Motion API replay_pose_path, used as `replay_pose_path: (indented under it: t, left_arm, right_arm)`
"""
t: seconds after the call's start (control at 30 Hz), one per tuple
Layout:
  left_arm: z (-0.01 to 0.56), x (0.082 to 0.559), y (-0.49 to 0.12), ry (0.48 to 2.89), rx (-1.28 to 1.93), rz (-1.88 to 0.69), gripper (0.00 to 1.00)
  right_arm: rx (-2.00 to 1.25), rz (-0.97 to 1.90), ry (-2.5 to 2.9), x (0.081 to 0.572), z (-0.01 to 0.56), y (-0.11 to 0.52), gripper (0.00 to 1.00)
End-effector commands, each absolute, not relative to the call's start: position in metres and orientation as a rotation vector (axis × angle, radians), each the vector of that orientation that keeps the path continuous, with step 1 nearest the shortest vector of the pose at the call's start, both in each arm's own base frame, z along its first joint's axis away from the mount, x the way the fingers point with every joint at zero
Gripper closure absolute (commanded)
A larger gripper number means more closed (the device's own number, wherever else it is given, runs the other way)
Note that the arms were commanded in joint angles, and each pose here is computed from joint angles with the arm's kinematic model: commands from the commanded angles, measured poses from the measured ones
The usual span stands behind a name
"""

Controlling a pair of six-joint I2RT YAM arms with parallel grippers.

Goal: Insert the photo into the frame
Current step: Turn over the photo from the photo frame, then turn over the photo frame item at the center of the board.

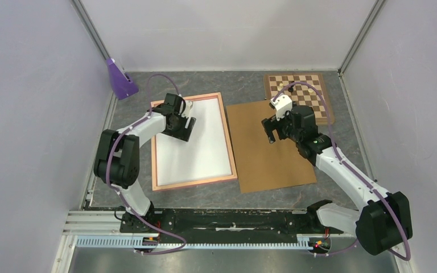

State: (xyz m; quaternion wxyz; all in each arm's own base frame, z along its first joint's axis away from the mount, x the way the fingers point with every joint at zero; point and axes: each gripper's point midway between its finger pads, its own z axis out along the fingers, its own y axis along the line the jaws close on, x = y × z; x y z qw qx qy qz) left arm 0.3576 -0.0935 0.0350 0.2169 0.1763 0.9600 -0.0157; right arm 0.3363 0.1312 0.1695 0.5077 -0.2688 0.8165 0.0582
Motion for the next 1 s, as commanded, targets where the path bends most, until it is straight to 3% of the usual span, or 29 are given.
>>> replay_pose_path:
  t: [0.0, 0.5, 0.97]
  left_arm:
    - [0.074, 0.371, -0.094, 2.552, 0.465, -0.053, 0.15]
    - [0.166, 0.358, -0.12, 2.304, 0.518, -0.248, 0.14]
    - [0.162, 0.347, -0.134, 2.275, 0.59, -0.342, 0.14]
  right_arm:
    - [-0.583, 0.139, 1.938, 0.342, 0.179, 0.123, 0.09]
    - [-0.417, 0.115, 2.176, 0.344, 0.114, 0.044, 0.09]
    - [-0.464, 0.272, 2.336, 0.349, 0.067, -0.002, 0.1]
